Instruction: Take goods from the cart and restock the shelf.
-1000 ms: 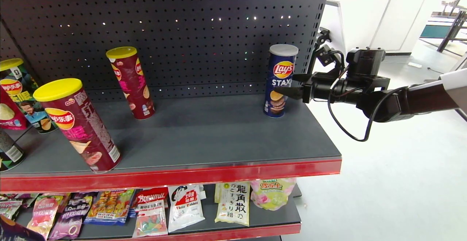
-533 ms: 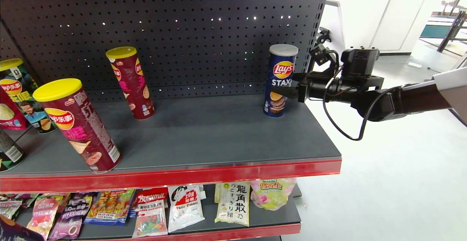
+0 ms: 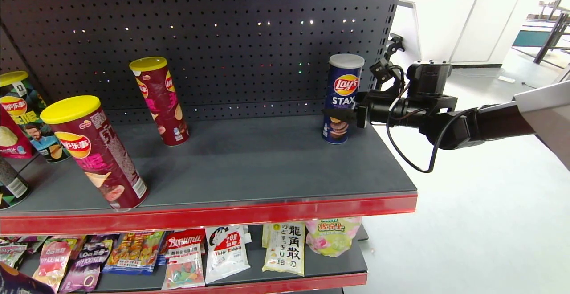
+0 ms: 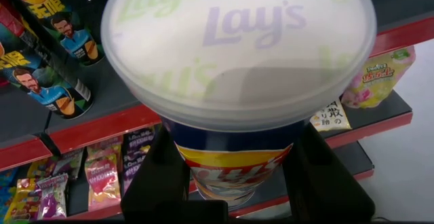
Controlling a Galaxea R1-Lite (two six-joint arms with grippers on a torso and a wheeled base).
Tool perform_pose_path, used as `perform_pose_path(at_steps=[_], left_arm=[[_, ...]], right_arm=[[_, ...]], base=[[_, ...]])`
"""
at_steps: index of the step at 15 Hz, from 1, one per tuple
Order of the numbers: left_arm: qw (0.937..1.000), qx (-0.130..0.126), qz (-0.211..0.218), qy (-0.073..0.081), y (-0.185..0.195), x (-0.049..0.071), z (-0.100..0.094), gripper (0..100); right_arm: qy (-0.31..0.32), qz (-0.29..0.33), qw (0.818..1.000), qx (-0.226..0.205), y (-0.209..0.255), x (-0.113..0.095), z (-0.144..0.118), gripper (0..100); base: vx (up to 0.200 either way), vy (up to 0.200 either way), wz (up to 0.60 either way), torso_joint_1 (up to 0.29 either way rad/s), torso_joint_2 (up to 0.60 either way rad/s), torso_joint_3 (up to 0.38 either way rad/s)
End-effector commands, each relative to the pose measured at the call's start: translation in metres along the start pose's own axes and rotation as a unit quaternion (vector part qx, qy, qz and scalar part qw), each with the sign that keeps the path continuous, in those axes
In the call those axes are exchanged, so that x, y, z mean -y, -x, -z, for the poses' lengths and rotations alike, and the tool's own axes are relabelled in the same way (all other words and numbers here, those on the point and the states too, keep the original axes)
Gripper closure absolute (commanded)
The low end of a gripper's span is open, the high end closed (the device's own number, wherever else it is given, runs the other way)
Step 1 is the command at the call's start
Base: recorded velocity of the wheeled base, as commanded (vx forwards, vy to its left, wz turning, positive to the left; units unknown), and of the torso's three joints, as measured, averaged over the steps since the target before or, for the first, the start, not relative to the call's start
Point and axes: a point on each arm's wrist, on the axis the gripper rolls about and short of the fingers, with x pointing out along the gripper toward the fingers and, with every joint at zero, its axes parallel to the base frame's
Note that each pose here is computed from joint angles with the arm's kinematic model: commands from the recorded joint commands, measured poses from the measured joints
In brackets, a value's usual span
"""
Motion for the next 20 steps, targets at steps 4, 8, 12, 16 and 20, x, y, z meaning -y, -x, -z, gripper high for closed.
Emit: perform_pose_path(at_steps=[4, 8, 12, 16, 20], left_arm=[[1.0, -0.004, 0.001, 0.0, -0.001, 0.0, 0.0, 100], [1.0, -0.004, 0.001, 0.0, -0.001, 0.0, 0.0, 100], [1.0, -0.004, 0.0, 0.0, -0.001, 0.0, 0.0, 100], [1.0, -0.002, 0.0, -0.006, -0.001, 0.0, -0.001, 100], [1.0, -0.003, -0.001, -0.006, -0.002, 0.0, -0.001, 100]], right_arm=[[-0.001, -0.001, 1.0, -0.002, -0.003, 0.002, 0.004, 0], [-0.002, -0.001, 1.0, -0.002, -0.004, 0.001, 0.002, 100], [0.002, 0.001, 1.0, 0.001, 0.001, -0.006, -0.008, 100], [0.002, 0.032, 0.999, -0.006, 0.017, -0.027, -0.028, 100], [0.001, 0.044, 0.999, -0.017, 0.04, -0.063, -0.037, 100]], base=[[0.0, 0.0, 0.0, 0.0, 0.0, 0.0], [0.0, 0.0, 0.0, 0.0, 0.0, 0.0], [0.0, 0.0, 0.0, 0.0, 0.0, 0.0], [0.0, 0.0, 0.0, 0.0, 0.0, 0.0], [0.0, 0.0, 0.0, 0.0, 0.0, 0.0]])
